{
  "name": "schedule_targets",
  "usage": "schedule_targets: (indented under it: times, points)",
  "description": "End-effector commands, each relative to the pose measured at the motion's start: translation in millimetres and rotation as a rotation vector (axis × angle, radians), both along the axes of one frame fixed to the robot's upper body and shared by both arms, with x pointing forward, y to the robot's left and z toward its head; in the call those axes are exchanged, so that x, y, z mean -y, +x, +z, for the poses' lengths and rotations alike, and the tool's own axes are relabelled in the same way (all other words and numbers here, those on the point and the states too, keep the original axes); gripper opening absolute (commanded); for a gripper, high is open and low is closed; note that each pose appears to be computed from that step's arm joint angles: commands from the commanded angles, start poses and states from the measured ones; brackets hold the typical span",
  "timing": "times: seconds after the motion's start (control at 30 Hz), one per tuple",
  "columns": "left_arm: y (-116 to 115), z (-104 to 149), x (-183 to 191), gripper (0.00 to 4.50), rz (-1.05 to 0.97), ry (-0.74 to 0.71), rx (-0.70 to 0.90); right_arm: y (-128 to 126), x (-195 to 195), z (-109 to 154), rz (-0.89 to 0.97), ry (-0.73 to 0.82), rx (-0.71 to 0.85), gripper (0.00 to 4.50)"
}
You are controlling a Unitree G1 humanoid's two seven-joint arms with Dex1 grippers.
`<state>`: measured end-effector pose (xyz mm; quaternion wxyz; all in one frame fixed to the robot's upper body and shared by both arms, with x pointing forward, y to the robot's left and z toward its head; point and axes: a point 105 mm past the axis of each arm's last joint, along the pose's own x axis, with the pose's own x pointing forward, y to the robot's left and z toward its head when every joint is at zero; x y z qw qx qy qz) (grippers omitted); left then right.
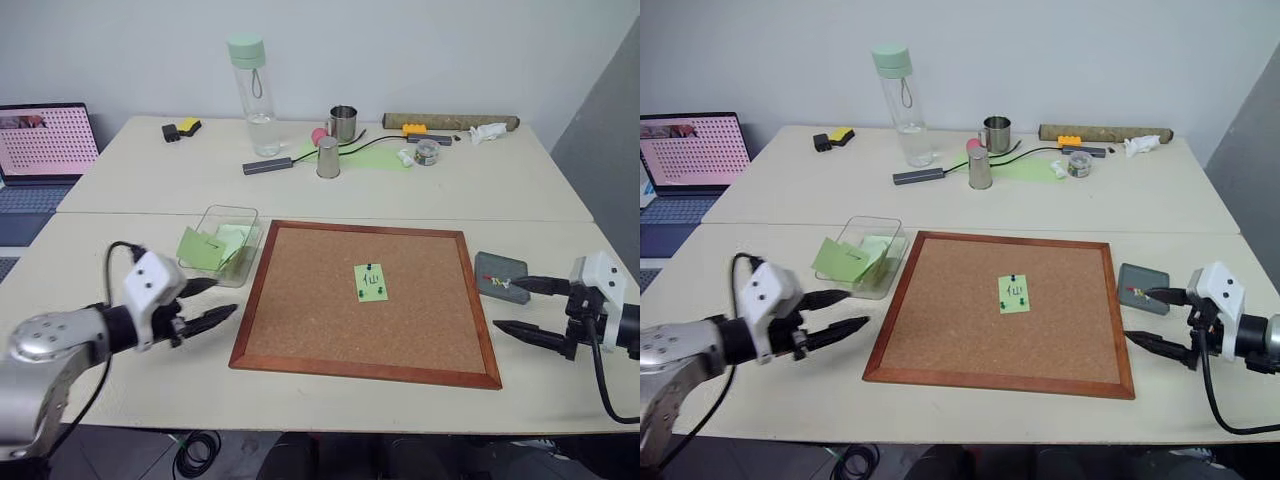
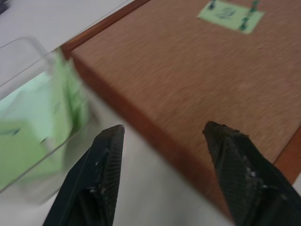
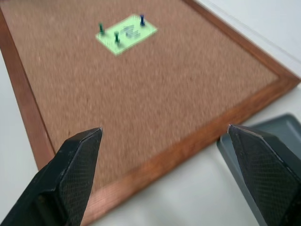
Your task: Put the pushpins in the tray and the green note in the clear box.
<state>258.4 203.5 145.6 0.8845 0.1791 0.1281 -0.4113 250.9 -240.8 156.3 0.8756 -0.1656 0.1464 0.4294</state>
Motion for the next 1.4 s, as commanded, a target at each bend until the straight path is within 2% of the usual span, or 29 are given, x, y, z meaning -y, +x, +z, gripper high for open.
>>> schedule_targets:
  times: [0.03,0.2,0.37,0.57,0.73,1.07,1.4]
  points:
    - [0,-7,36,1.95,-0.117,-0.029,-0.005,6,-24,14,0.064,0.034,0.063,4.50]
    - [9,-27,58,0.97,-0.167,-0.049,-0.016,18,-52,18,0.127,0.079,0.090,4.50]
    - [24,-44,79,0.11,-0.182,-0.084,-0.011,39,-82,12,0.187,0.087,0.105,4.50]
    - [37,-70,96,0.05,-0.176,-0.115,-0.029,62,-114,-5,0.276,0.031,0.101,4.50]
    - [42,-94,96,0.05,-0.152,-0.064,-0.042,92,-136,-13,0.281,0.007,0.115,4.50]
    - [38,-97,93,0.05,-0.126,-0.067,-0.047,125,-158,-31,0.269,-0.004,0.122,4.50]
    - [36,-97,90,0.00,-0.111,-0.065,-0.048,129,-162,-36,0.273,0.028,0.126,2.64]
